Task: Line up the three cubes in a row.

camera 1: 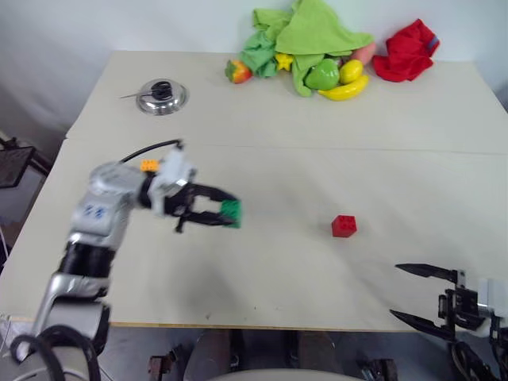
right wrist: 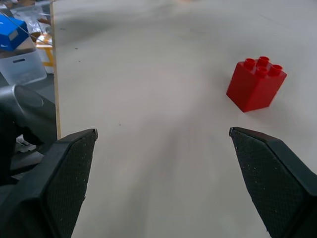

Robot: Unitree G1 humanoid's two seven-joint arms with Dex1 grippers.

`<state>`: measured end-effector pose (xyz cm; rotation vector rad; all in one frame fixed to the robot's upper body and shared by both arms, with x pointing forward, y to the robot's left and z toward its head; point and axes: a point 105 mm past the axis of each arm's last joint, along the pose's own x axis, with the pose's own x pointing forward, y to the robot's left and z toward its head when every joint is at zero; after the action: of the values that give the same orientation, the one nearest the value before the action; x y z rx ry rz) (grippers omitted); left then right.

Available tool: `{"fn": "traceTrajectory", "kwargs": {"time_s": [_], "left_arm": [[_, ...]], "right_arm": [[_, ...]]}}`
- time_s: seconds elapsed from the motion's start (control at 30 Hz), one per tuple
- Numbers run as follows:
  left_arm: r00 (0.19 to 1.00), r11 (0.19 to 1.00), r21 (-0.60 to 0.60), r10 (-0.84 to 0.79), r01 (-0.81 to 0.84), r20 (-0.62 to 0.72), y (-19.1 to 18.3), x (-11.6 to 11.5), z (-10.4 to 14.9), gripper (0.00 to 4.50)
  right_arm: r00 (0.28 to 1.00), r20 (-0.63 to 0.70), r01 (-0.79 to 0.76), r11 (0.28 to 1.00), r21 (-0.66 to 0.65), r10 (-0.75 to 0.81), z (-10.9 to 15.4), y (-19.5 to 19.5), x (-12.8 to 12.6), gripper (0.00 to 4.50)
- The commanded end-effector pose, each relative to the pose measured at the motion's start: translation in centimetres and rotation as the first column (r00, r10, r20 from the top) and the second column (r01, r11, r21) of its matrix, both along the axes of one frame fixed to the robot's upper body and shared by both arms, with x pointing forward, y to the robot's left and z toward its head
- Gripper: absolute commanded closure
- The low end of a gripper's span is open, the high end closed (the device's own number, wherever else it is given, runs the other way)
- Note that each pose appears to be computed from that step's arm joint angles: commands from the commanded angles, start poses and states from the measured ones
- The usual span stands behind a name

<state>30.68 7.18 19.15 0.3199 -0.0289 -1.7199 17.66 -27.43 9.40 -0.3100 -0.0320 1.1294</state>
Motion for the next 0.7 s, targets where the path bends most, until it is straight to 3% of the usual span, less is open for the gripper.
{"fn": "traceTrajectory", "kwargs": {"time_s": [0.03, 0.23, 0.47, 0.63, 0.7], "left_arm": [[0.999, 0.995, 0.094, 0.033, -0.031, -0.021, -3.6, 1.8, -2.3, 3.02], [0.998, 0.973, 0.22, 0.062, -0.068, 0.034, -6.4, 3.5, -5.3, 3.02], [0.994, 0.958, 0.264, 0.102, -0.11, 0.043, -6.4, 3.9, -6.1, 3.02], [0.996, 0.965, 0.248, 0.085, -0.084, 0.008, -6.2, 2.8, -6.4, 3.02], [0.997, 0.97, 0.231, 0.08, -0.075, -0.012, -6.2, 2.4, -6.2, 2.28]], "right_arm": [[0.999, 0.053, 0.005, 1.0, -0.018, -0.004, 0.9, -0.3, -0.2, 0.0], [0.991, 0.095, 0.094, 0.996, 0.0, -0.094, 2.2, -1.2, 0.1, 0.0], [0.96, 0.148, 0.223, 0.969, 0.105, -0.237, 4.0, -2.1, 1.1, 0.0], [0.962, 0.146, 0.214, 0.969, 0.125, -0.232, 4.0, -1.1, 1.4, 0.0], [0.966, 0.143, 0.198, 0.972, 0.128, -0.215, 3.9, -0.6, 1.5, 0.0]]}}
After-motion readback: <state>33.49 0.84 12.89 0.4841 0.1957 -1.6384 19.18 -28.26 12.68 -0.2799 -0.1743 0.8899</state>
